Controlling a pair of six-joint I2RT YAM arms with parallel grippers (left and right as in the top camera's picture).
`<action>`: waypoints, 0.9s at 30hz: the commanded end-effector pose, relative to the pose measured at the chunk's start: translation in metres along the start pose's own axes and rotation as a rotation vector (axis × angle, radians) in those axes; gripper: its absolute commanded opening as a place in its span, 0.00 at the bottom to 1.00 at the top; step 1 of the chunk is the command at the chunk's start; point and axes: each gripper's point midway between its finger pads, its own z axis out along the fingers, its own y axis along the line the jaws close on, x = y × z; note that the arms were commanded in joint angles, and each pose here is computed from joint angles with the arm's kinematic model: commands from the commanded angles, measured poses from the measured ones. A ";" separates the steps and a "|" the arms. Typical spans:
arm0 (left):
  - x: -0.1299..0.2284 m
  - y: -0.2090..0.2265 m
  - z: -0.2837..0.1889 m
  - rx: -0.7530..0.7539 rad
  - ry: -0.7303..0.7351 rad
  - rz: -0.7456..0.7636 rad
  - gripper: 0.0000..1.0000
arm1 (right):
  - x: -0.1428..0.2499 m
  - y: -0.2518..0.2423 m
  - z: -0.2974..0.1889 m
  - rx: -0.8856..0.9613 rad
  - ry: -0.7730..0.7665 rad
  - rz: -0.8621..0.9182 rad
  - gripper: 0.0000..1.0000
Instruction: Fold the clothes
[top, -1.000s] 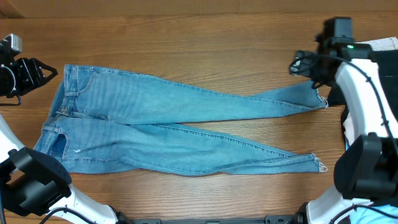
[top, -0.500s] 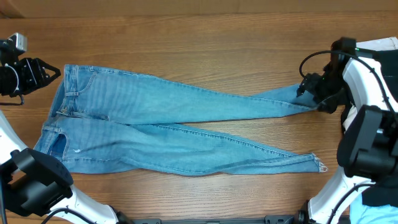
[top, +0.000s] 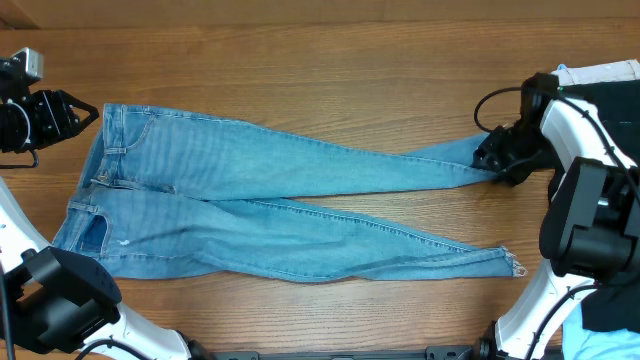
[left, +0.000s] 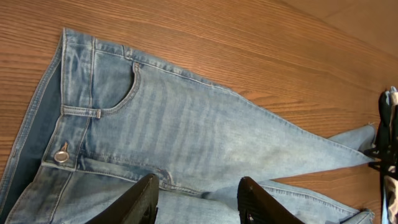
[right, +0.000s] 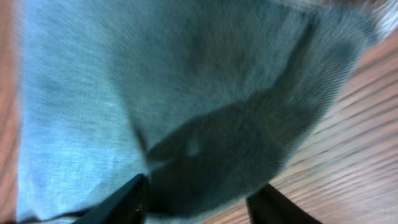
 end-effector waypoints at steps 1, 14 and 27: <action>-0.008 -0.015 -0.012 0.011 -0.043 0.065 0.45 | 0.008 0.006 0.010 -0.048 0.040 0.035 0.06; -0.011 -0.017 -0.012 0.023 -0.055 0.071 0.49 | 0.069 -0.016 -0.106 0.022 0.002 -0.121 0.04; -0.011 -0.018 -0.012 0.029 -0.058 0.072 0.49 | 0.048 0.047 -0.102 -0.113 -0.155 -0.163 0.04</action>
